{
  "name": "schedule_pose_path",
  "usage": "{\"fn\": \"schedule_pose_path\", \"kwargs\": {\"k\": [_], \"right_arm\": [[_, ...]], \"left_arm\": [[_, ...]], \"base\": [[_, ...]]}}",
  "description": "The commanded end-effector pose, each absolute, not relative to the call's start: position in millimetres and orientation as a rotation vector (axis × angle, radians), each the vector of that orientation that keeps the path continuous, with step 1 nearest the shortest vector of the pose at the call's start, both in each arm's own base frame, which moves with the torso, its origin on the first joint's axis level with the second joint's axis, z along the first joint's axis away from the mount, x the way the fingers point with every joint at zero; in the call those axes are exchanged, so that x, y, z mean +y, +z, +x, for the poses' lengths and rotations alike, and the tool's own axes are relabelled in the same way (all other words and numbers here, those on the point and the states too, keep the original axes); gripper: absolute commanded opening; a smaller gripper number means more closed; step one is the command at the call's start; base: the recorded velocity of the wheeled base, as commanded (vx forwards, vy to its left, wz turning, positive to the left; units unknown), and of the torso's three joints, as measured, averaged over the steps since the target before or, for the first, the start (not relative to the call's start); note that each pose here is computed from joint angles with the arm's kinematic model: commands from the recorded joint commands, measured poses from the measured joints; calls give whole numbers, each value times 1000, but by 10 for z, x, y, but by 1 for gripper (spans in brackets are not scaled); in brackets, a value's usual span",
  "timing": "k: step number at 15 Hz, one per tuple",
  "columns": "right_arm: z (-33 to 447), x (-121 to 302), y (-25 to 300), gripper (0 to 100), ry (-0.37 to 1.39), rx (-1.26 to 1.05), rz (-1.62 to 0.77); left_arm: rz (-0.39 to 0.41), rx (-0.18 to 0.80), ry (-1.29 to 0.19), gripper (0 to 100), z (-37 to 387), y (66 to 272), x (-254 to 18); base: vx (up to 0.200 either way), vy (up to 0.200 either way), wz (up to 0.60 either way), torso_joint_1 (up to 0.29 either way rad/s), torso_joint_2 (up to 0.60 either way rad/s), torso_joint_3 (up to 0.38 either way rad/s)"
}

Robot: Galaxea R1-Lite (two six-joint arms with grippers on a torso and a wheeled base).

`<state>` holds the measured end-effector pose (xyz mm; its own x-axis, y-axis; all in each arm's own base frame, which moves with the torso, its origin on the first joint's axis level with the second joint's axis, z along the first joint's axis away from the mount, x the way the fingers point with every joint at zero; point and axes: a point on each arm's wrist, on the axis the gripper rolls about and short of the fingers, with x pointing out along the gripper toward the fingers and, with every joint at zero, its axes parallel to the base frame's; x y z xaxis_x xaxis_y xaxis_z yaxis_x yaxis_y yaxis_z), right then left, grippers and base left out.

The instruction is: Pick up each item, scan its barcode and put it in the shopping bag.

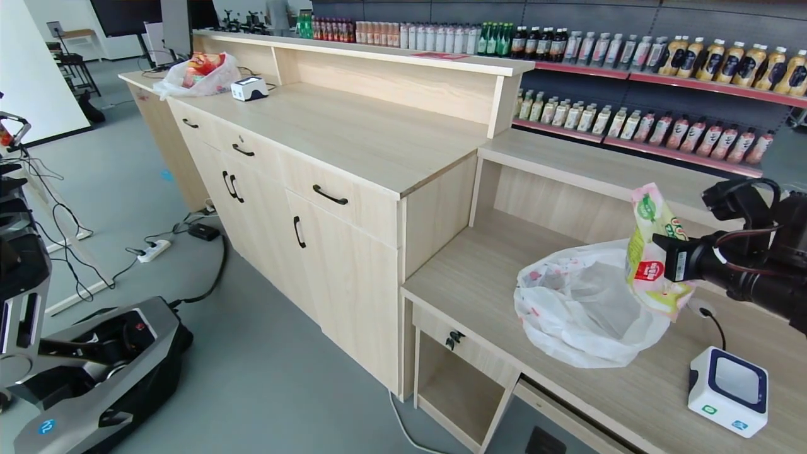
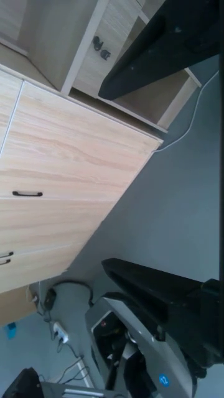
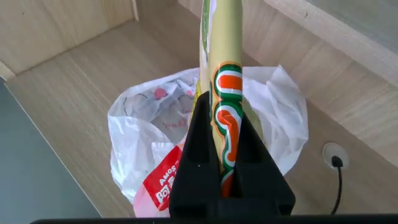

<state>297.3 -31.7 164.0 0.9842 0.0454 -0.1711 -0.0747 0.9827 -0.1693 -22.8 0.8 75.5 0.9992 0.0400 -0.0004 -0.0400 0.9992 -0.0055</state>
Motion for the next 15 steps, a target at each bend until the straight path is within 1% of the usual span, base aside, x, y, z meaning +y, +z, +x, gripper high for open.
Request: {"fn": "schedule_pose_path", "kwargs": {"k": [1,2,6,10,15], "right_arm": [[3329,-270,1415,0,84,213,-88],[3388,-271,1374,0,85,221,-78],[3773,-253,1041,0,99,262,-62],[3951,-267,792,0,99,262,-61],[4061,-250,613,0,107,277,-56]], "left_arm": [[-6,0,41,100,-228,755,8],[-6,0,41,100,-228,755,8],[-6,0,41,100,-228,755,8],[-6,0,41,100,-228,755,8],[-6,0,41,100,-228,755,8]], "base": [[0,0,0,0,0,0],[0,0,0,0,0,0],[0,0,0,0,0,0],[0,0,0,0,0,0],[0,0,0,0,0,0]]}}
